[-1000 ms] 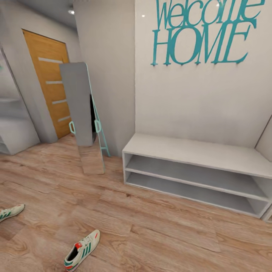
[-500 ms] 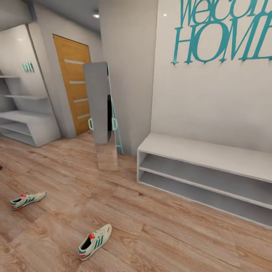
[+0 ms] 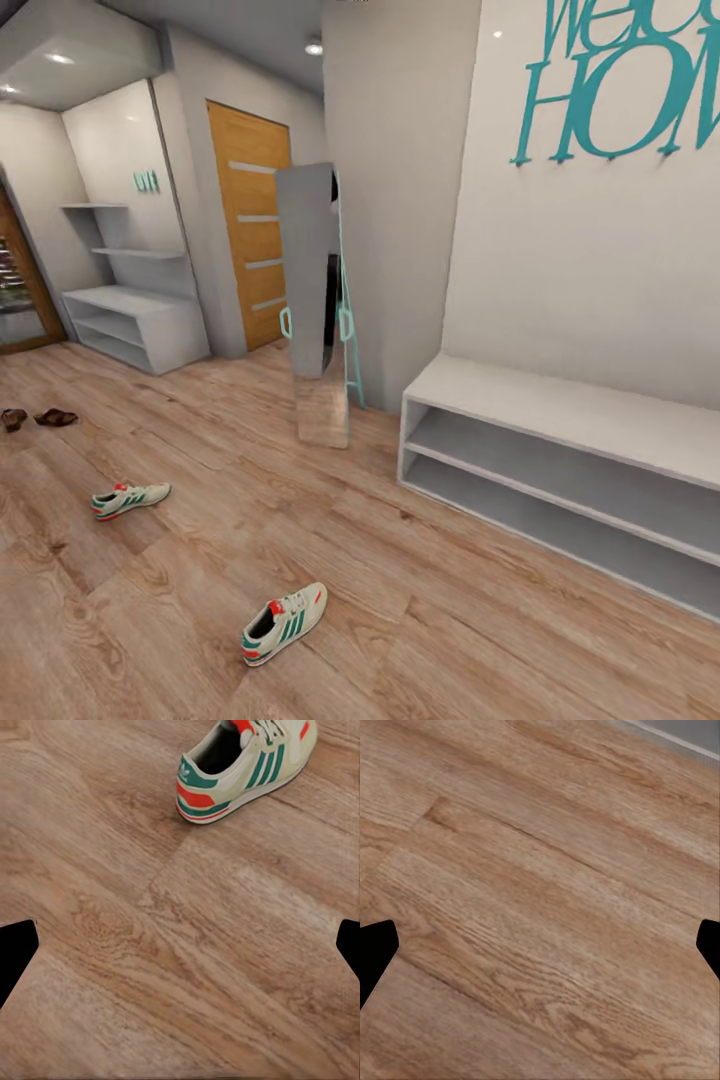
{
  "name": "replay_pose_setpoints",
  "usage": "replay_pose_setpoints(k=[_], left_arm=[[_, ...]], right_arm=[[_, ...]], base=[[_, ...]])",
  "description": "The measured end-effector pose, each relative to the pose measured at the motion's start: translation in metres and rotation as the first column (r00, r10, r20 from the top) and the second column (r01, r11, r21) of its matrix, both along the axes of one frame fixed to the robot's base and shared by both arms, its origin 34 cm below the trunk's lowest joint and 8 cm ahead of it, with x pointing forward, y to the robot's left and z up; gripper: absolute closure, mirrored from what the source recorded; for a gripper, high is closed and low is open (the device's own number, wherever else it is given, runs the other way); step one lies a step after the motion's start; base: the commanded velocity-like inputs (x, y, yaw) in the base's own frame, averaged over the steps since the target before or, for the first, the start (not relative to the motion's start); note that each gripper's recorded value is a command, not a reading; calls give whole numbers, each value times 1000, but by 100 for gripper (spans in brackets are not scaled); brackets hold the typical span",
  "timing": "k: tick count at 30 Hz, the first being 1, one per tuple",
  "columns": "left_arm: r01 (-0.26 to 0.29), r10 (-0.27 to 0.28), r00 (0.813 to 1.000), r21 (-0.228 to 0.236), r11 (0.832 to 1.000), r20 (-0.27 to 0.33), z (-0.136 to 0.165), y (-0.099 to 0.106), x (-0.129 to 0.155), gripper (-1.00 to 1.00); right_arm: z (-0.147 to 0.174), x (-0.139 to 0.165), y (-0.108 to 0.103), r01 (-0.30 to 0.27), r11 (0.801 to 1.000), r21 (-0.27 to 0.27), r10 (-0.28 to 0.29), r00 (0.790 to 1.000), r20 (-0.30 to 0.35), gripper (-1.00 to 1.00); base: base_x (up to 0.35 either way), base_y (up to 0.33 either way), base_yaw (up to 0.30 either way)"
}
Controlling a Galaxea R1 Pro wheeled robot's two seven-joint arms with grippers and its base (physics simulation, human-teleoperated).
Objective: Pick up the two gym shoes and the two sandals from the corridor floor and place them onto the hallstand (shoe rack) in the corridor, making sure they are on the rack and not on the floor. Arrange them so the two gym shoes are next to each other and the two sandals are next to each other.
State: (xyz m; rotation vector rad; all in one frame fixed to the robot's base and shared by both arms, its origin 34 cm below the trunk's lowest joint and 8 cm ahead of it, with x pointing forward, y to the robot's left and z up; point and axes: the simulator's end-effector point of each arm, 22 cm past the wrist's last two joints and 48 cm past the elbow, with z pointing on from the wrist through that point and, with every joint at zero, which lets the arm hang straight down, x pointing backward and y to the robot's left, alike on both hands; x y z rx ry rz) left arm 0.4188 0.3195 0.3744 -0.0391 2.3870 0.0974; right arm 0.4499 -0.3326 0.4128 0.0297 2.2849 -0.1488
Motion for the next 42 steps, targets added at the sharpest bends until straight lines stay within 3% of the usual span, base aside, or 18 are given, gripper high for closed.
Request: replay_pose_setpoints(k=[24, 42], left_arm=[[-1, 1, 1000, 5, 1000, 7, 2, 3, 1, -100], [-1, 1, 1000, 7, 1000, -14, -4, 5, -4, -100]], right_arm=[[2, 2, 0, -3, 1000, -2, 3, 1000, 7, -100], [-5, -4, 1, -7, 1000, 0, 7, 1000, -17, -100]], base=[[39, 6, 274], [151, 245, 167]])
